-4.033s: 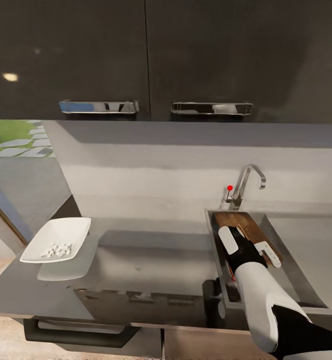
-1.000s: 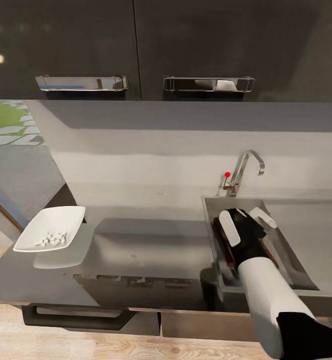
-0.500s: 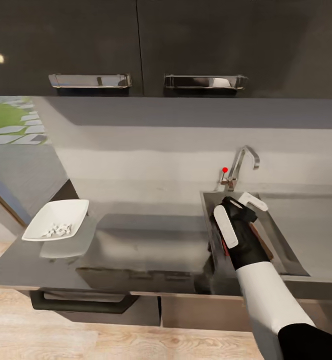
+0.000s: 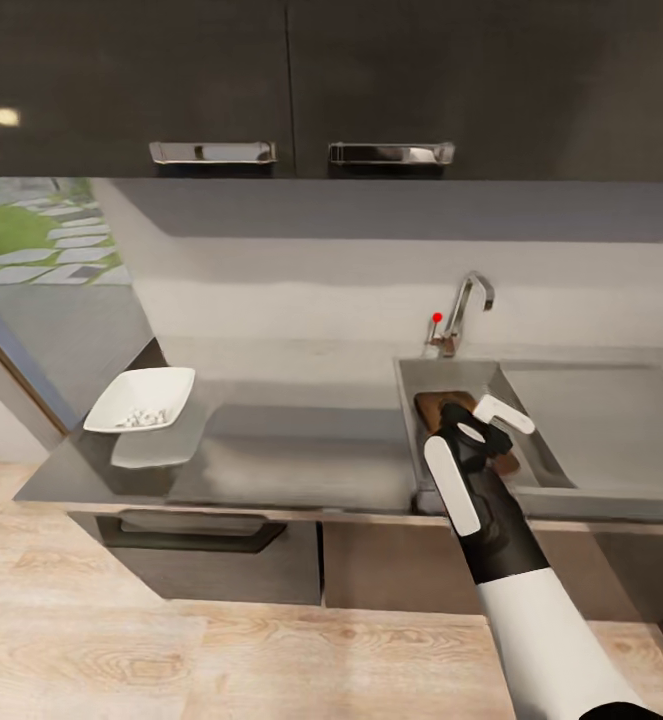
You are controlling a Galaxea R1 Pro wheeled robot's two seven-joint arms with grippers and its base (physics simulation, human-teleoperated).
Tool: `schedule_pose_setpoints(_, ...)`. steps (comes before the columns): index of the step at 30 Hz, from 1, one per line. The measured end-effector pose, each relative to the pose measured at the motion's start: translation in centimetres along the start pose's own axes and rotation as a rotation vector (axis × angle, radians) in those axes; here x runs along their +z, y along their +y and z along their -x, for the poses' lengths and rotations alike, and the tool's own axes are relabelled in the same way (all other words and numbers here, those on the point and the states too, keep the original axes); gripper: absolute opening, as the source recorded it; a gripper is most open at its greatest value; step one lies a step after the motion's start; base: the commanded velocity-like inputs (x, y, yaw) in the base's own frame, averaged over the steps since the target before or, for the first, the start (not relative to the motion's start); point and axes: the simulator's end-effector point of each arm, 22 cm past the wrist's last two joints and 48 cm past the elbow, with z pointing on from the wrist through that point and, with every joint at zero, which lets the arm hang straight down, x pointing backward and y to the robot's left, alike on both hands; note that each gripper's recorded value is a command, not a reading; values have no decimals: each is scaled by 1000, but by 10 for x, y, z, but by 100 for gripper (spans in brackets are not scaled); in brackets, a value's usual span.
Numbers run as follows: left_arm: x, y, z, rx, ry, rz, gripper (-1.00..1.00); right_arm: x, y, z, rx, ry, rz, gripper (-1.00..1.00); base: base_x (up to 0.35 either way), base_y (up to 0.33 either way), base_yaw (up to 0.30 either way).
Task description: In the kitchen, take the Vidalia onion out of the sink, dice it on the chopping board with the paring knife, put the diced onion into the bowl on the countertop, then place both the paring knife and the chopping board into the sink.
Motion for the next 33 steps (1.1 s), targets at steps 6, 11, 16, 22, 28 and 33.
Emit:
schedule_pose_setpoints(6,0,0,0,0,0,0,100,-4,-10,-12,-7,5,-4,100,-345,0,0)
schedule_pose_setpoints(11,0,0,0,0,0,0,100,-6,-20,-26,-13,20,-10,100,-345,0,0)
schedule_pose_setpoints(16,0,0,0,0,0,0,100,-7,-32,-48,-32,48,-21,100,-286,0,0)
schedule_pose_setpoints(22,0,1,-1,0,2,1,100,-10,-35,-86,-65,101,44,100,-39,0,0)
schedule_pose_setpoints(28,-1,1,-2,0,3,2,100,-17,-48,-133,-106,169,90,100,-2,0,0)
schedule_pose_setpoints(33,0,0,1,0,-2,-1,100,-24,-67,-176,-148,233,133,100,0,0,0)
